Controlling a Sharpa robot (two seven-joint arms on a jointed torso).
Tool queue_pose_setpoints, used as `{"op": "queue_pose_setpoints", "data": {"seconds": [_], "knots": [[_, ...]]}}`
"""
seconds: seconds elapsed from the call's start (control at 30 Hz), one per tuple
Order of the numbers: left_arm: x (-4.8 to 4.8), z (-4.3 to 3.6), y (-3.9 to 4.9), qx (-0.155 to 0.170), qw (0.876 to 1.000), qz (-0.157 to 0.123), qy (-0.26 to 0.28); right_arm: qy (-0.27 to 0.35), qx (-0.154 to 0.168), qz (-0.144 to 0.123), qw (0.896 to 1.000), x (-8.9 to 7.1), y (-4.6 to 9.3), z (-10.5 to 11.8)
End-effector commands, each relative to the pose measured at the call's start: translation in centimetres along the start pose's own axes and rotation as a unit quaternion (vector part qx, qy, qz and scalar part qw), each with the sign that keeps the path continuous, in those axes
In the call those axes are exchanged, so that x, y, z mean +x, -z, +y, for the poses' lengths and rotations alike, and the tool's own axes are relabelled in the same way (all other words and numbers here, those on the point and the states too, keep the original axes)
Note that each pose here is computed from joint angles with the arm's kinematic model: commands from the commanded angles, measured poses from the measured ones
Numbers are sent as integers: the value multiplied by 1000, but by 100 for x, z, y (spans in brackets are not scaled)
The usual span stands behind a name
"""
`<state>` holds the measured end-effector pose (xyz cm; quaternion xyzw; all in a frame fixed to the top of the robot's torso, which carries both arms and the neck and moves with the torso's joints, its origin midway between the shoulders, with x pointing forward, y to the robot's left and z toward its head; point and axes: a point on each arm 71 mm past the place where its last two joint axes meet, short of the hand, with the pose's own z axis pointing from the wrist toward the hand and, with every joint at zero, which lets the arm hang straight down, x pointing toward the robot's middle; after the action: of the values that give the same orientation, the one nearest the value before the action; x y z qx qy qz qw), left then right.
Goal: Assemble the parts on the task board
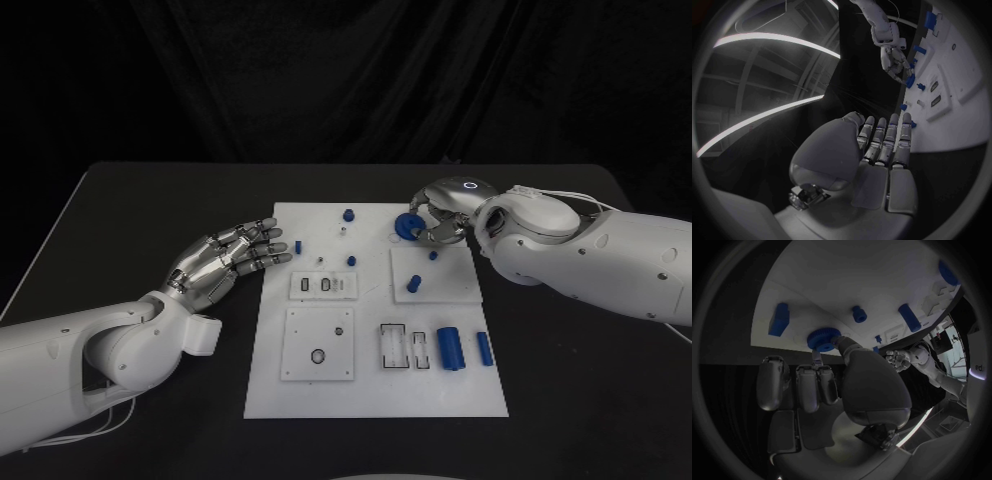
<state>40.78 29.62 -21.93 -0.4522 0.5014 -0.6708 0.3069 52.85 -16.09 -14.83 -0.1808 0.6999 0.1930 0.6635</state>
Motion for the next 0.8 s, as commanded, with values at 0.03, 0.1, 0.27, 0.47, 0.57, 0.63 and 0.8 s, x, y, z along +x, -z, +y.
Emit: {"op": "queue_pose_setpoints", "data": {"seconds": [0.03, 0.1, 0.27, 0.47, 0.57, 0.63, 0.8], "knots": [[17, -121, 6, 85, 996, 5, 7, -1, -2, -6, 1000, 28, 16, -1], [16, -122, 8, 85, 996, 5, 7, -2, -5, -13, 1000, 17, 23, -1], [9, -129, 19, 85, 996, 4, 6, -6, -10, -30, 999, -29, 52, 8], [6, -135, 31, 85, 996, 2, 5, -9, -22, -51, 998, -172, 79, 79], [5, -136, 31, 86, 996, 1, 6, -10, -36, -57, 998, -245, 78, 185], [7, -133, 26, 86, 996, 1, 7, -11, -45, -59, 997, -265, 68, 251], [21, -122, 7, 86, 996, 3, 9, -11, -67, -53, 996, -283, 6, 447]]}}
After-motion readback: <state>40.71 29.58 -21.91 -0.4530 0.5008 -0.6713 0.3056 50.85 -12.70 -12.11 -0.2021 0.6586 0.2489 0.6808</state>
